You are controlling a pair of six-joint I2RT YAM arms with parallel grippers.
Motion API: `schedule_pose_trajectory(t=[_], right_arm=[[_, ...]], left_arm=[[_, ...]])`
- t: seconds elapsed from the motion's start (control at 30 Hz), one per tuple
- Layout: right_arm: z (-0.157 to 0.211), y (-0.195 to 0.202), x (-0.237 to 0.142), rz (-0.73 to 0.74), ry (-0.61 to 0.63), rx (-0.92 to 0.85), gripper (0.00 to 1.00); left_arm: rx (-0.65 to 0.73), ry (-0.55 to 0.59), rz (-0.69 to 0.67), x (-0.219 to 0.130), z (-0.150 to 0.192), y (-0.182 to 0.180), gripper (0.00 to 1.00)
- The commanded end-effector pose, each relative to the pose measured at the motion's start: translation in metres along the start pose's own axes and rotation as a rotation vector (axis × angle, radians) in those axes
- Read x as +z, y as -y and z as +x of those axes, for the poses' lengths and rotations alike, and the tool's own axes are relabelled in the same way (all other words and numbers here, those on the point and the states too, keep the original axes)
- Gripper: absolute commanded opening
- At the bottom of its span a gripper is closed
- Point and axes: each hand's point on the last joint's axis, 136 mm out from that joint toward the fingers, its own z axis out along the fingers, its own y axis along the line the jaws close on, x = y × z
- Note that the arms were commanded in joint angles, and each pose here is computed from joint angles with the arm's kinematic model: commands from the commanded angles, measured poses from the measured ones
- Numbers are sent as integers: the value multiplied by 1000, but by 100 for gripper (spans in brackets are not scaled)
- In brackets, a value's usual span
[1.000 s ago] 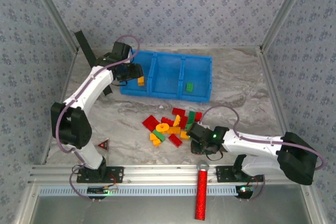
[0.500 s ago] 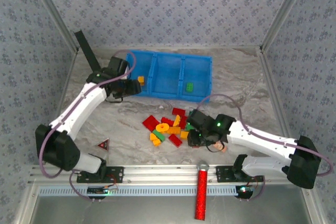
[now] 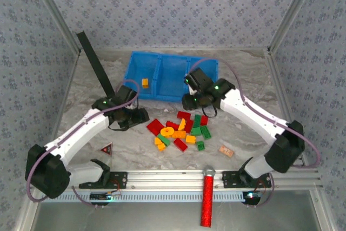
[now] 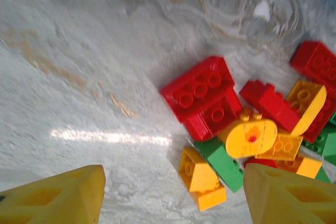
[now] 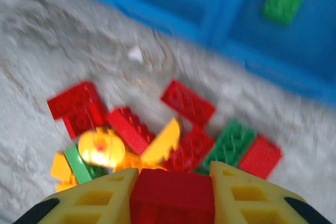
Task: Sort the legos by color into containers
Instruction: Place the lego in the container.
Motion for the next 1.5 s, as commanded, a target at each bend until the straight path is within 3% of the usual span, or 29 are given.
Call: schedule_pose_trajectory(t=[0.0,0.2,0.43,0.63,1.07,1.47], right_arm=[[-50,-5,2,41,108,-152,35],[-113,-18,38,75,187,-241,35],[-137,-23,103,41,141,-237,36],[-142,-17,143,36,86,-213,37],[-132,3,192,43,15,-153,40],[-100,20,215,72,-66,-143,55]], left_arm=[[-53,-25,49,4,16,13,71],[-76,-95,58,26,48,19,70],[47,-139,-7,38,73,20,69],[118,-169,-70,49,86,13,67],[176,-185,-164,69,90,6,67],[184,-203,-148,76,89,18,66]])
